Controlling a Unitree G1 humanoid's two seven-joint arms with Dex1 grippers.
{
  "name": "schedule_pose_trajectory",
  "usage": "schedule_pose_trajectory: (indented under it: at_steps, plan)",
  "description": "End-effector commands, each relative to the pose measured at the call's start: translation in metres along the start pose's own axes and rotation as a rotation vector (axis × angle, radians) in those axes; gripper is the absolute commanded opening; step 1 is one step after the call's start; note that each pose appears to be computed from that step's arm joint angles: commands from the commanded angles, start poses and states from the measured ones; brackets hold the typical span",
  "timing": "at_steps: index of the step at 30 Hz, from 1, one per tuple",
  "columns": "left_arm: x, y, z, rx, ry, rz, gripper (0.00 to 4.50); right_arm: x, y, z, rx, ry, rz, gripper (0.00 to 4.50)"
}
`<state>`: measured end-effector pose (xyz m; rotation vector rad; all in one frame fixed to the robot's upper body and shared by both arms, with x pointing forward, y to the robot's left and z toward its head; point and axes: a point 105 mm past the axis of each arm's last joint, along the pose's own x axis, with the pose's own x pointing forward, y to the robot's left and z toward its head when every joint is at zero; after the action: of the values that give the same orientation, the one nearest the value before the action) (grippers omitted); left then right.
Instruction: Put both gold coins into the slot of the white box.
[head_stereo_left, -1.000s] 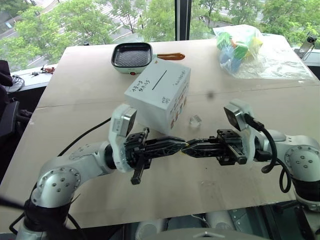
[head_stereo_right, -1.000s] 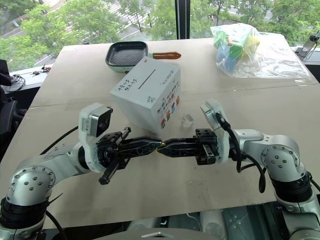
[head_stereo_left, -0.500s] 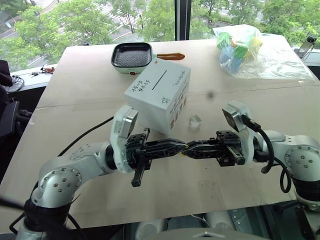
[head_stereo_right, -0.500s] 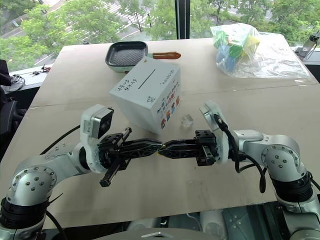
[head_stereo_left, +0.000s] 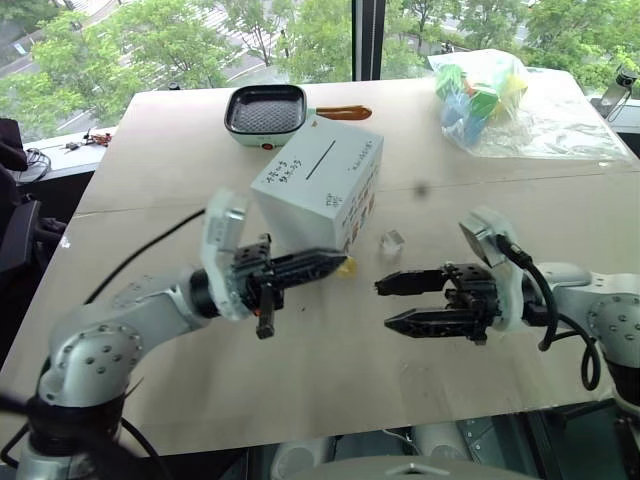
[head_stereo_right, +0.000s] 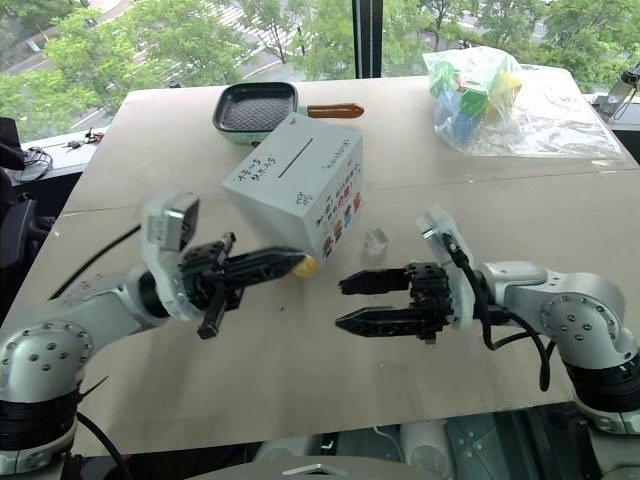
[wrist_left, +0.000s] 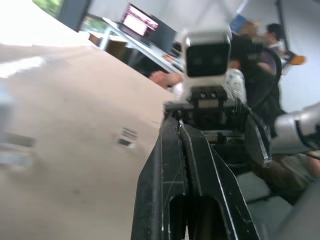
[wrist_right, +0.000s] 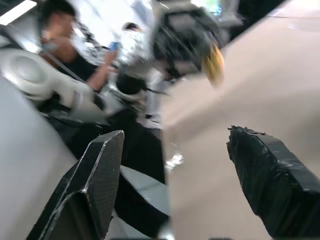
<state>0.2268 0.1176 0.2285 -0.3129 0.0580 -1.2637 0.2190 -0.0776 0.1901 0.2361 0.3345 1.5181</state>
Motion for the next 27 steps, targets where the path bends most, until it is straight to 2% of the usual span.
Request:
schedule_pose_trajectory:
  at_steps: [1,4,10,17,21,27]
  plan:
    - [-0.006,-0.002,0.037,0.154,-0.083,0.073,0.00,-0.018,-0.014,0.017,-0.132,-0.046,-0.110,3.63]
    - [-0.011,0.020,0.068,0.291,-0.138,0.268,0.00,-0.025,-0.026,0.031,-0.259,-0.069,-0.192,3.63]
    - [-0.010,0.057,0.087,0.391,-0.080,0.475,0.00,-0.015,-0.037,0.046,-0.399,-0.075,-0.253,3.63]
    - [0.003,0.091,0.089,0.395,0.002,0.580,0.00,-0.007,-0.055,0.057,-0.566,-0.048,-0.394,3.63]
    - [0.008,0.096,0.084,0.375,0.059,0.573,0.00,-0.002,-0.051,0.067,-0.624,-0.074,-0.419,3.63]
    - [0.018,0.094,0.082,0.327,0.073,0.548,0.00,0.001,-0.051,0.074,-0.666,-0.086,-0.468,3.63]
